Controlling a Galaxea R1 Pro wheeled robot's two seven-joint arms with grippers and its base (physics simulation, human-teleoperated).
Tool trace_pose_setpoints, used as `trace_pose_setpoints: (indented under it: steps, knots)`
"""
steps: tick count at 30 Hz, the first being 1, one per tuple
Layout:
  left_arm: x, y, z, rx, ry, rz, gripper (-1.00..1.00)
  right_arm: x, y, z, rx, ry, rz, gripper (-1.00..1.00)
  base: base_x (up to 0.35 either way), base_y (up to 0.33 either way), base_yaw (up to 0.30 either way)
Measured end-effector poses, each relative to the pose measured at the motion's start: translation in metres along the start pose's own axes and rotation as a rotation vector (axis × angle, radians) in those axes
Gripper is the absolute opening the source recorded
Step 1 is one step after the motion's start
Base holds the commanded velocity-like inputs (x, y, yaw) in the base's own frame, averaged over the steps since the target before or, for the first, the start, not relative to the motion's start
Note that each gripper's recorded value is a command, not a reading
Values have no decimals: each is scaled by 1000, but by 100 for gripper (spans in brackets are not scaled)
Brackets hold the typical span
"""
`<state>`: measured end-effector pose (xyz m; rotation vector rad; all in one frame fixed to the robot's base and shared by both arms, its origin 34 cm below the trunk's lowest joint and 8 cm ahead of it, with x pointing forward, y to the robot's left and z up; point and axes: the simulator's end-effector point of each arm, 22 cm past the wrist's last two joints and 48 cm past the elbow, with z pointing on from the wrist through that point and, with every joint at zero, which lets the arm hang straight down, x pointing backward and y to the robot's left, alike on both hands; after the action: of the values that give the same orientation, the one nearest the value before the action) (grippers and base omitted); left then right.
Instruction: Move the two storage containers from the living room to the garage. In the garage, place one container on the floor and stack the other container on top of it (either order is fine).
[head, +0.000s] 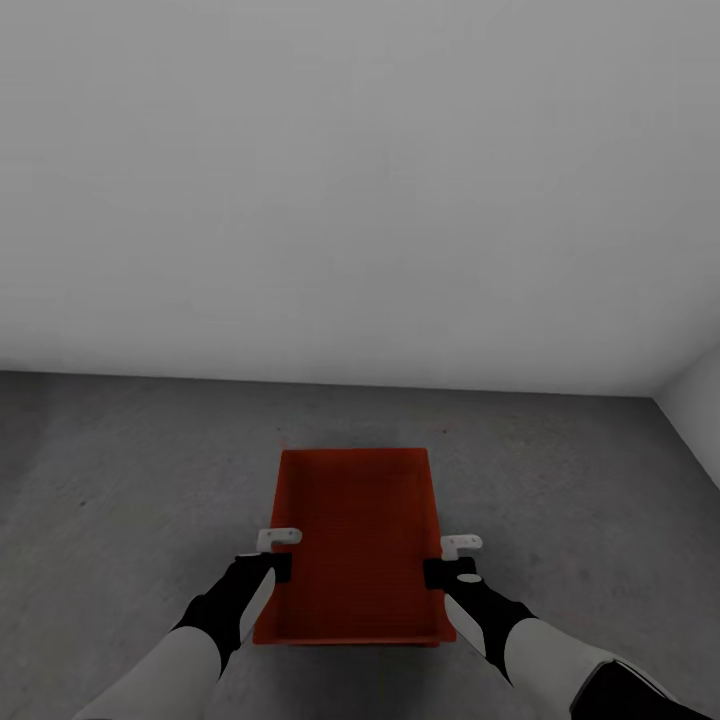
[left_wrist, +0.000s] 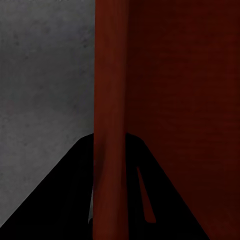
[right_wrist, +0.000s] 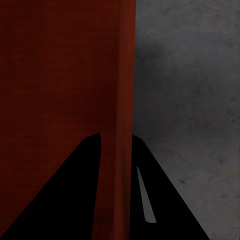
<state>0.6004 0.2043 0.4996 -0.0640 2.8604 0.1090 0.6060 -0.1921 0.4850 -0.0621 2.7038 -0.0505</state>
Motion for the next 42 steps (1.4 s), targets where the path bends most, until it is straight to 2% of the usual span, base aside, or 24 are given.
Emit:
trace_pose_setpoints:
  steps: [42]
  knots:
    - [1,0,0,0,1,-1,-100,0,0,0,1,1,-1,-100,0,0,0]
